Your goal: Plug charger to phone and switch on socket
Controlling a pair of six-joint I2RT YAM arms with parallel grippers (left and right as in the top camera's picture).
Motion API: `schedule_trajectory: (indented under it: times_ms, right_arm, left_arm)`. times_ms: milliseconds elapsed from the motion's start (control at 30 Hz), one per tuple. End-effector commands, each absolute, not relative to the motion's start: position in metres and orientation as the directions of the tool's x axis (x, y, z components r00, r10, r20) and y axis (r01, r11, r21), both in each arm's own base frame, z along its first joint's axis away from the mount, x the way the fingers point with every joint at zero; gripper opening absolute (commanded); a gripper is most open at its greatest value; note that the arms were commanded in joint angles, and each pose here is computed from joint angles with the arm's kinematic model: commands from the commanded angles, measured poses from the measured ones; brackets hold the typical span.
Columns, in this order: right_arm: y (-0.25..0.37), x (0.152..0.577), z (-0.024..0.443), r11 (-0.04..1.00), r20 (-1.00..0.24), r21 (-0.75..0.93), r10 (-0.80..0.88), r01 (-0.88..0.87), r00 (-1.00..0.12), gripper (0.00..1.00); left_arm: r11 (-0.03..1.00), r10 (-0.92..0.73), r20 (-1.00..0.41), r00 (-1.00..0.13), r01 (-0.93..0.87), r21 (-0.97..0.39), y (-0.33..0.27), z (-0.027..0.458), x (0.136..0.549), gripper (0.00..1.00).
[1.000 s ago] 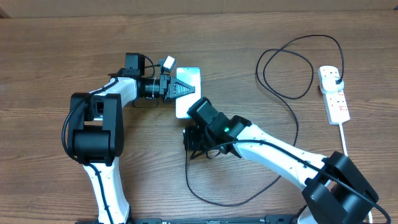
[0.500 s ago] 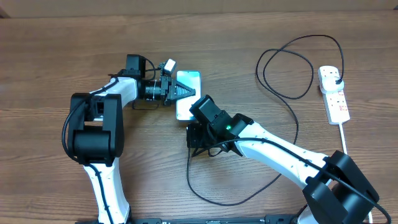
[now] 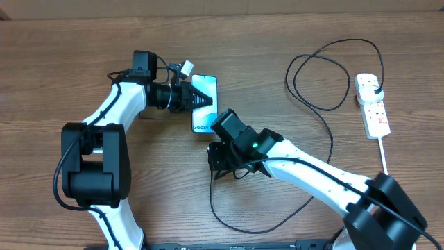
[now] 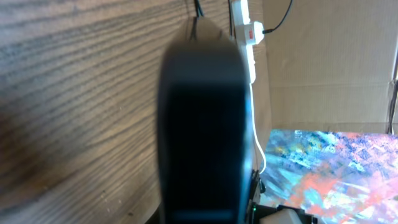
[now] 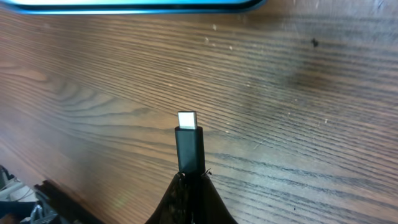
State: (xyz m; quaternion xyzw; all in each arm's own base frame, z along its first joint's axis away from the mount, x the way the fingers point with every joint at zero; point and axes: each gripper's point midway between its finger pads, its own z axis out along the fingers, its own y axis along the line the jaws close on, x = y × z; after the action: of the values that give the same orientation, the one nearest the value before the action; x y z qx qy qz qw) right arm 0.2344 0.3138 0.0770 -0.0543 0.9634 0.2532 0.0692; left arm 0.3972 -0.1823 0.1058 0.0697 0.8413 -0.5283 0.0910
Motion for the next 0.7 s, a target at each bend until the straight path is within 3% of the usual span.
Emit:
schedule_trajectory:
  times_ms: [0,67,200,400,667]
  right_arm:
    - [0.319,0.242,0.110,0.838,-0.245,0.514,-0.063,-0.185,-0.968,0.04]
    - [0.321,0.243,0.112,0.834,-0.257,0.517,-0.063,-0.192,-0.964,0.04]
    - [0.328,0.251,0.119,0.813,-0.291,0.544,-0.048,-0.206,-0.955,0.04]
    - [0.338,0.266,0.132,0.787,-0.312,0.598,0.055,-0.151,-0.948,0.04]
    - [0.325,0.305,0.143,0.819,-0.446,0.561,0.172,-0.124,-0.878,0.04]
  left_arm:
    - [0.441,0.033,-0.278,-0.960,0.263,-0.858,-0.183,0.113,0.400,0.04]
    - [0.483,0.012,-0.244,-0.970,0.219,-0.848,-0.180,0.105,0.402,0.04]
    - [0.421,0.019,-0.244,-0.970,0.229,-0.878,-0.186,0.115,0.399,0.04]
    - [0.415,0.024,-0.247,-0.969,0.235,-0.879,-0.188,0.116,0.398,0.04]
    - [0.418,0.025,-0.255,-0.967,0.242,-0.876,-0.188,0.116,0.399,0.04]
